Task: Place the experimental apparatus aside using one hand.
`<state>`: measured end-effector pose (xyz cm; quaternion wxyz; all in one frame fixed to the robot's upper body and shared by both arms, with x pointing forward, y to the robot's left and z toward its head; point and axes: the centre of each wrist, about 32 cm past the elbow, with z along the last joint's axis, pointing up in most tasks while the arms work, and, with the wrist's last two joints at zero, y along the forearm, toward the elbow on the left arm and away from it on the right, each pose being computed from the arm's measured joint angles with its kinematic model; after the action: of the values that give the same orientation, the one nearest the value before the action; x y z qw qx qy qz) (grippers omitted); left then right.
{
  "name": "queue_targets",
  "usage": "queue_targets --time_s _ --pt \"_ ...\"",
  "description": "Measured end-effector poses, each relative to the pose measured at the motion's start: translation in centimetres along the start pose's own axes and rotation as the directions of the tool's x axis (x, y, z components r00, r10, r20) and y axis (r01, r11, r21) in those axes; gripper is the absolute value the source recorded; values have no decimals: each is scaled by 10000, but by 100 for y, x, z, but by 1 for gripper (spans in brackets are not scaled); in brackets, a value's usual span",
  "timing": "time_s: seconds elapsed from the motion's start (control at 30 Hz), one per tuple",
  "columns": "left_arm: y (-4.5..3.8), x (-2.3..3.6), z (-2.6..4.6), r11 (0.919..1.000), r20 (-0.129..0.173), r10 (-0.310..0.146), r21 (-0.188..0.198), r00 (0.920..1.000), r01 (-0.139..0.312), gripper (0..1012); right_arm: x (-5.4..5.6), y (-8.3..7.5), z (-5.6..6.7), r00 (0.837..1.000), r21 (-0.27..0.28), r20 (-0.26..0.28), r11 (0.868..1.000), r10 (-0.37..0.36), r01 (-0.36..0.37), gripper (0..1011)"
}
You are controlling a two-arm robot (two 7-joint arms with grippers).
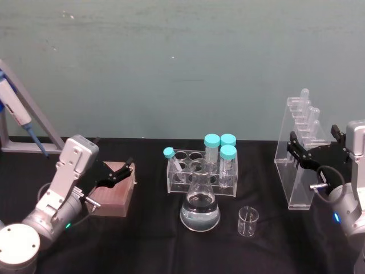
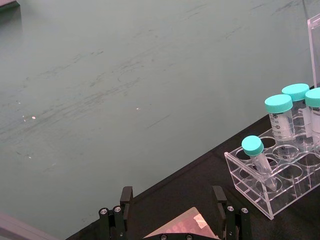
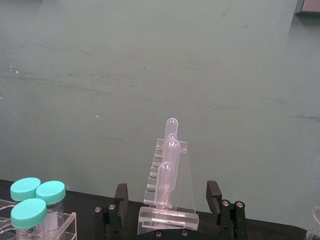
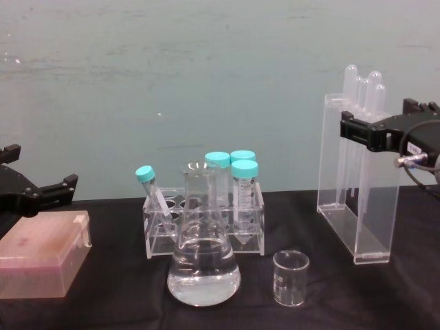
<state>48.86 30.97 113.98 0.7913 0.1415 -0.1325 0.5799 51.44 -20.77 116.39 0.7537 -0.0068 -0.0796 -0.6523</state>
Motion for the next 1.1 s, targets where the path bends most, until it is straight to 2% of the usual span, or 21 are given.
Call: queue_targets --time_s 1.1 --pt "0 0 0 10000 0 0 0 10000 0 1000 -14 117 -30 9999 -92 -108 10000 -29 28 1000"
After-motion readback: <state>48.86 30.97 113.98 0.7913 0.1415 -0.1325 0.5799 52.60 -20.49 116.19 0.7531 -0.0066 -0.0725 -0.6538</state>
